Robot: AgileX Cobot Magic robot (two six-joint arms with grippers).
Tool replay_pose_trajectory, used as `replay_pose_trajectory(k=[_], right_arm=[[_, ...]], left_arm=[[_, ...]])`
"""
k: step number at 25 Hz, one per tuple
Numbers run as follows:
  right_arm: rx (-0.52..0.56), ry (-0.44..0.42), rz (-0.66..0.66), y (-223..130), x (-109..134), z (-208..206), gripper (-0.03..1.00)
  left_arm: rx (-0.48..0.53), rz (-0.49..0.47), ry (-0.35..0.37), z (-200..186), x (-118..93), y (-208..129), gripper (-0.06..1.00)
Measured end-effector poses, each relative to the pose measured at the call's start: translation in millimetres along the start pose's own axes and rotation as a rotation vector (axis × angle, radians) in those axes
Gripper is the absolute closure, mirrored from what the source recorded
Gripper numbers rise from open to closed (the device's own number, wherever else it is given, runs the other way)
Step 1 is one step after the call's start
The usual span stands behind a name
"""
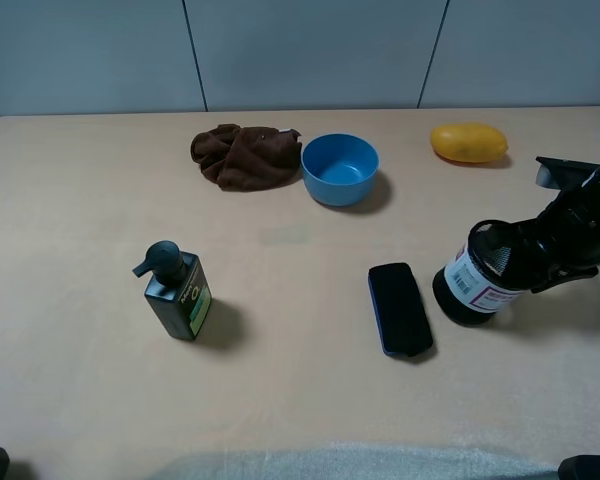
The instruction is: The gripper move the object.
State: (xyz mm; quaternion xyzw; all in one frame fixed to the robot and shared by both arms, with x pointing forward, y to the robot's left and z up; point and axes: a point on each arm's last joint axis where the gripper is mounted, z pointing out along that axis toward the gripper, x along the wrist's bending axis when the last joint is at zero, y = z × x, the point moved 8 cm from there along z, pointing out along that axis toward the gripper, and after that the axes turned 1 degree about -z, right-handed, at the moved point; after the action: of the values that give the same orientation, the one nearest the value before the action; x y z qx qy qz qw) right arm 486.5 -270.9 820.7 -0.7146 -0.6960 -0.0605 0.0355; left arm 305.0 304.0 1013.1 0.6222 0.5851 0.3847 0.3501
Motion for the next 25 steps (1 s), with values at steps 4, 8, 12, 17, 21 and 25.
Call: replay_pose_trajectory(k=[4, 8, 12, 17, 21, 25], right_arm=[[0.000, 0.001, 0.001, 0, 0, 0, 0.85], [0.000, 0.001, 0.001, 0, 0, 0, 0.90], [0.000, 0.001, 0.001, 0, 0, 0, 0.90], [0.000, 0.001, 0.001, 0, 0, 0, 0.90], [0.000, 0.002, 0.000, -1, 1, -2, 0.90], [0.002, 0.010, -0.007, 1, 3, -11, 0.90]], left_arm=[[0.000, 0.000, 0.000, 0, 0, 0, -0.05], [0.000, 0.000, 0.000, 0, 0, 0, -0.05], [0.000, 0.000, 0.000, 0, 0, 0, -0.05], [0.000, 0.001, 0.001, 0, 0, 0, -0.05], [0.000, 0.001, 0.001, 0, 0, 0, -0.05], [0.000, 0.001, 0.001, 0, 0, 0, -0.05]])
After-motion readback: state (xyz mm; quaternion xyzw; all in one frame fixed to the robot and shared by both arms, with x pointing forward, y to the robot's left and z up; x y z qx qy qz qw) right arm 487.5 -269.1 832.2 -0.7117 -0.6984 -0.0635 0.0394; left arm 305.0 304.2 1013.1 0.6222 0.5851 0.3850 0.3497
